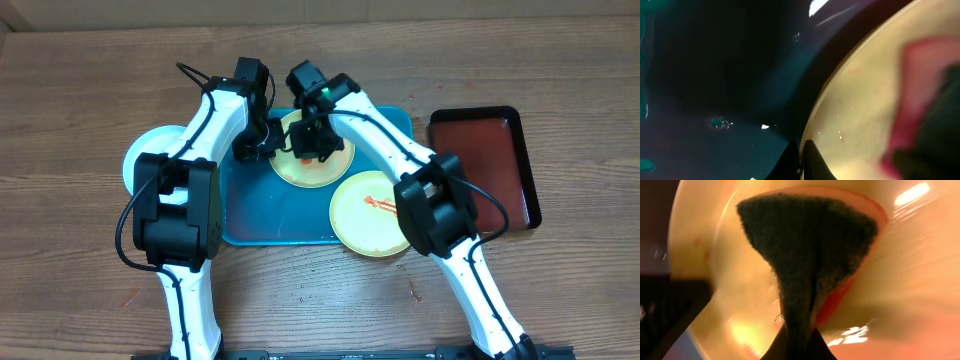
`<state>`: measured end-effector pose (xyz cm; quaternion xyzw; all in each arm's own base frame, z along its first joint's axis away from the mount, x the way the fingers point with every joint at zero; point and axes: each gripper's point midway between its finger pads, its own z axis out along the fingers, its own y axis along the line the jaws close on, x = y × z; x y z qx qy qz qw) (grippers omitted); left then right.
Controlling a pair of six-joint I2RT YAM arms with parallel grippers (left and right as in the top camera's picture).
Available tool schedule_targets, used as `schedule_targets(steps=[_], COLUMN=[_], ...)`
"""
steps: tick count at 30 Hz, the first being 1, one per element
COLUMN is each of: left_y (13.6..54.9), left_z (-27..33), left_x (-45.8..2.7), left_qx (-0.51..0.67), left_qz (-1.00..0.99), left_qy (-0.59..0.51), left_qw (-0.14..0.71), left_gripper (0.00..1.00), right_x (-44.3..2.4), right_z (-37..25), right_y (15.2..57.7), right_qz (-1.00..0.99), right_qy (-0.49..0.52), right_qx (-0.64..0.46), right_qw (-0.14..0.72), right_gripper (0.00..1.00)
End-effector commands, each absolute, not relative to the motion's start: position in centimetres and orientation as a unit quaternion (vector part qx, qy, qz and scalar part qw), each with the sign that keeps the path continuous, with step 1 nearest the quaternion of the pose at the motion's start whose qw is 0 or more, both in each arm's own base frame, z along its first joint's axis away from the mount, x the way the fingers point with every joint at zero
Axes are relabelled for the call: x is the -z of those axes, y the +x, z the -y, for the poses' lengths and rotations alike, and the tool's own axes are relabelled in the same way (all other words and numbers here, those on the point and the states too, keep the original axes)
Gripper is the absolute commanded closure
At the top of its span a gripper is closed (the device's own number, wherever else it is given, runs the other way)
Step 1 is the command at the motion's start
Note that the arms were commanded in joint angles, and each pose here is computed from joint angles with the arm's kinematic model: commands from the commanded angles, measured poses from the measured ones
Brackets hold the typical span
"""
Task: Clean dirty plates on tray and stack at the side
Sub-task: 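Lower the sponge onto the upper yellow plate and scrub it, then keep scrubbing the red sauce on the yellow plate with the sponge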
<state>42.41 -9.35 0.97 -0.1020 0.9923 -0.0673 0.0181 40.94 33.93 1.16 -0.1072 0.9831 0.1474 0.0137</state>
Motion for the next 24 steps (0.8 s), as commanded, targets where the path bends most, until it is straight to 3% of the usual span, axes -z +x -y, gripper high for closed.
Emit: schedule_targets(steps=[1,8,16,24], left_y=[41.3,41.3,41.3,41.3], left_z=[8.3,8.3,8.3,8.3], left_x=[1.7,1.7,1.7,1.7], left_qx=[0.037,0.037,0.037,0.037], left_qz=[-0.994,-0.994,-0.994,-0.994], left_qy=[-0.100,-0.100,-0.100,-0.100], left_qw=[-0.012,-0.012,-0.012,-0.012], left_gripper=[0.96,0.96,0.96,0.96], right_x=[0.8,0.1,-1.1,-1.0], right_z=[-34.1,-30.2,-24.3,-24.1], right_y=[38.9,39.8,43.4,45.0], right_qz=[-0.981,-0.988,-0.999,-0.994], right_qy=[-0.111,-0.077,-0.034,-0.052], right_qx=[-0.156,-0.125,-0.004,0.051], right_qw=[-0.040,-0.053,0.020,0.076], right_gripper=[0.96,0.96,0.96,0.96])
